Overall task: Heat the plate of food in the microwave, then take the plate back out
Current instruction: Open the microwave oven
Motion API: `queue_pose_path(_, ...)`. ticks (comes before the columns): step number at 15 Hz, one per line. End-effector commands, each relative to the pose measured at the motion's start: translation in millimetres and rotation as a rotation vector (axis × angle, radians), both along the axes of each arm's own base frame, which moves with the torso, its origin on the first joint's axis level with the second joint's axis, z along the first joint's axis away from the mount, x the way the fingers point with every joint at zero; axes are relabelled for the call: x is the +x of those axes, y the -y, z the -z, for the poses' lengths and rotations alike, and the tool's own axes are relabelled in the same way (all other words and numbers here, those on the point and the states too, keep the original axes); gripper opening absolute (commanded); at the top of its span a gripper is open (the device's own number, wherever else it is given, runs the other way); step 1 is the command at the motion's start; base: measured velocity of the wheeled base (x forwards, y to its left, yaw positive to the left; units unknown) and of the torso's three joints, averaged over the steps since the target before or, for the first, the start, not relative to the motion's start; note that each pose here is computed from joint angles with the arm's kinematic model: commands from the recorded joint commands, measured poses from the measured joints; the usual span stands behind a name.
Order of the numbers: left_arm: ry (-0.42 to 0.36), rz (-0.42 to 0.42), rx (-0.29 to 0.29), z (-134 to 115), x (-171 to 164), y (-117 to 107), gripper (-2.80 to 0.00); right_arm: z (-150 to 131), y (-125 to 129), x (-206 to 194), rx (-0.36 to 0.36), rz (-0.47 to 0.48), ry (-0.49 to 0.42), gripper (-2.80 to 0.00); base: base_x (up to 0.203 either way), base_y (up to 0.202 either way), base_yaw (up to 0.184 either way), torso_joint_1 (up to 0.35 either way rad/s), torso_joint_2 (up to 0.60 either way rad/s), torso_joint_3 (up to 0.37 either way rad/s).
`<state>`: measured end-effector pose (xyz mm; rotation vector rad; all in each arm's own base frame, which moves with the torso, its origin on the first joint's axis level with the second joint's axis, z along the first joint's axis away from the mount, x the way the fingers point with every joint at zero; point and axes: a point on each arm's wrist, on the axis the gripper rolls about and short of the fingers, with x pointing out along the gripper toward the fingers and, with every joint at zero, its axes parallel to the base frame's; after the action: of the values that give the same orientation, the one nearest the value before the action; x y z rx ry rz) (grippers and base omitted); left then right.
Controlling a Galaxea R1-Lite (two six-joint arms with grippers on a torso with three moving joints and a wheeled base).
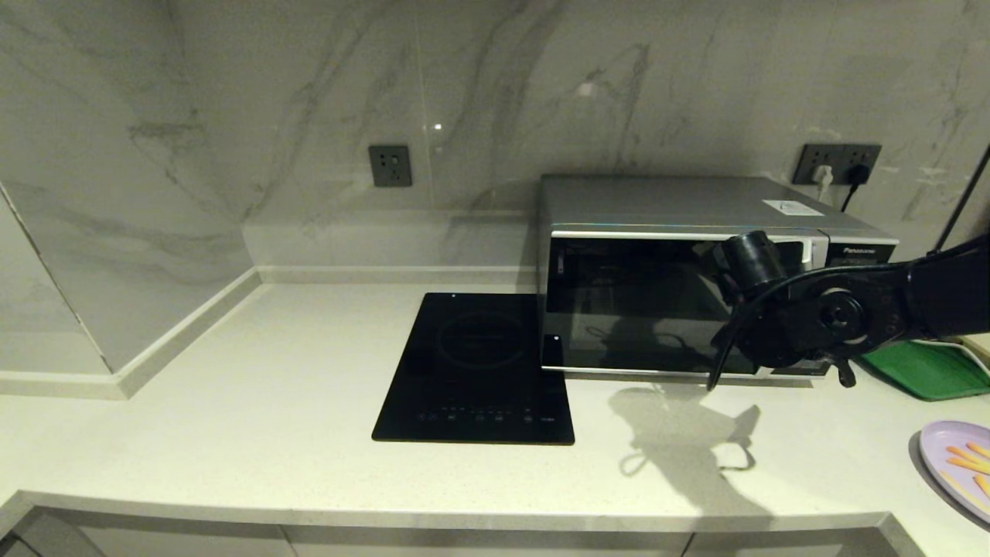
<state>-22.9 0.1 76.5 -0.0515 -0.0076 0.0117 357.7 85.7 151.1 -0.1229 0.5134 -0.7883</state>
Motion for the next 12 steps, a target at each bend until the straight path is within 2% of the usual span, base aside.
queue_pose_path(1,0.002,0.001,-0.001,0.0,-0.1,0.0,-2.8,14.7,8.0,17.9,0.0,0.042,0.002,0.0,0.0,0.0,0.0,0.0,0.0,0.0)
queue_pose_path(11,0.002,0.0,-0.001,0.0,-0.1,0.0,-2.8,16.1,38.6,47.0,0.023,0.139,0.062,0.0,0.0,0.0,0.0,0.0,0.0,0.0)
queue_pose_path(12,0.001,0.001,-0.001,0.0,0.0,0.0,-2.8,13.8,39.3,48.8,0.037,0.151,0.093,0.0,0.0,0.0,0.0,0.0,0.0,0.0)
